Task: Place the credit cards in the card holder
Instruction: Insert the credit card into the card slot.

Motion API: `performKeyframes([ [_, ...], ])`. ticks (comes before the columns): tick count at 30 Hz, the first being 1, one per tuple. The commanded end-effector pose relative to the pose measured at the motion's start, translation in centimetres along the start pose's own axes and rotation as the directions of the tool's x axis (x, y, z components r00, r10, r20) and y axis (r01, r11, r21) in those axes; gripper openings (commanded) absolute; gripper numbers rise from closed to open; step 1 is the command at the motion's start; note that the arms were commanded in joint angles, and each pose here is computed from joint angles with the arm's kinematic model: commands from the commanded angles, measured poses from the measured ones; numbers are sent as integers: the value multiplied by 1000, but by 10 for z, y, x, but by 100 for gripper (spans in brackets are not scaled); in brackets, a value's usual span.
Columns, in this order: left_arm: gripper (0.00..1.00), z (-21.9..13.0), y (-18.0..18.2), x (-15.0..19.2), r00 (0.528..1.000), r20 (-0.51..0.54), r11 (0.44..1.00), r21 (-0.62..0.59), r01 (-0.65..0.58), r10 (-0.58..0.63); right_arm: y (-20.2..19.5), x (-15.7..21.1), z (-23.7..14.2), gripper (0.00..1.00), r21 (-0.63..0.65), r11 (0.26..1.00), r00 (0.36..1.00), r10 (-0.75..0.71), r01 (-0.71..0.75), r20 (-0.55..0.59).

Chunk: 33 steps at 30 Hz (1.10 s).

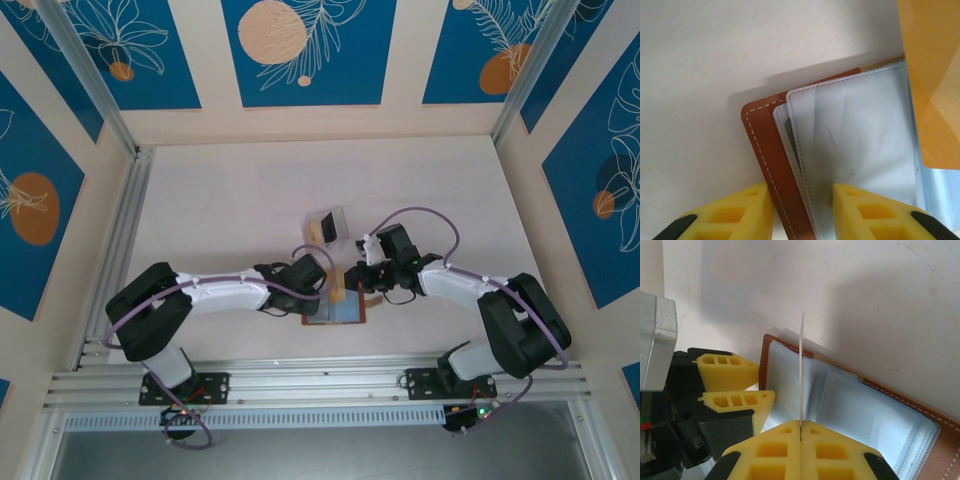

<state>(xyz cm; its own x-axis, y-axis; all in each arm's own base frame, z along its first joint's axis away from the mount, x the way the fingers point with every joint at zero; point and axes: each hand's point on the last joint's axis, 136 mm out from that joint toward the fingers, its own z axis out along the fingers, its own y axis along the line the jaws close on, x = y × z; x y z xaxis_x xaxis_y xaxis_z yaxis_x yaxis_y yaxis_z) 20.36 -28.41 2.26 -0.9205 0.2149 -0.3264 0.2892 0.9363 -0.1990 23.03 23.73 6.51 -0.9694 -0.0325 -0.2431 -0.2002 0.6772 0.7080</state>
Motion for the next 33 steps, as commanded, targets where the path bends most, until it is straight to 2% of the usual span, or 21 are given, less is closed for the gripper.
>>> performKeyframes([
  [1, 33, 16, 26, 37, 994, -111, 994, -104, -26, 14, 4, 2, -2, 0, -45, 999, 1000, 11, -11, 12],
  [22, 33, 19, 22, 39, 993, -119, 995, -100, -23, 11, -28, 22, 7, 0, -18, 980, 977, 197, -196, 87],
  [33, 33, 20, 23, 39, 993, -118, 995, -102, -20, 7, -44, 38, 5, 0, 49, 963, 957, 255, -264, 140],
])
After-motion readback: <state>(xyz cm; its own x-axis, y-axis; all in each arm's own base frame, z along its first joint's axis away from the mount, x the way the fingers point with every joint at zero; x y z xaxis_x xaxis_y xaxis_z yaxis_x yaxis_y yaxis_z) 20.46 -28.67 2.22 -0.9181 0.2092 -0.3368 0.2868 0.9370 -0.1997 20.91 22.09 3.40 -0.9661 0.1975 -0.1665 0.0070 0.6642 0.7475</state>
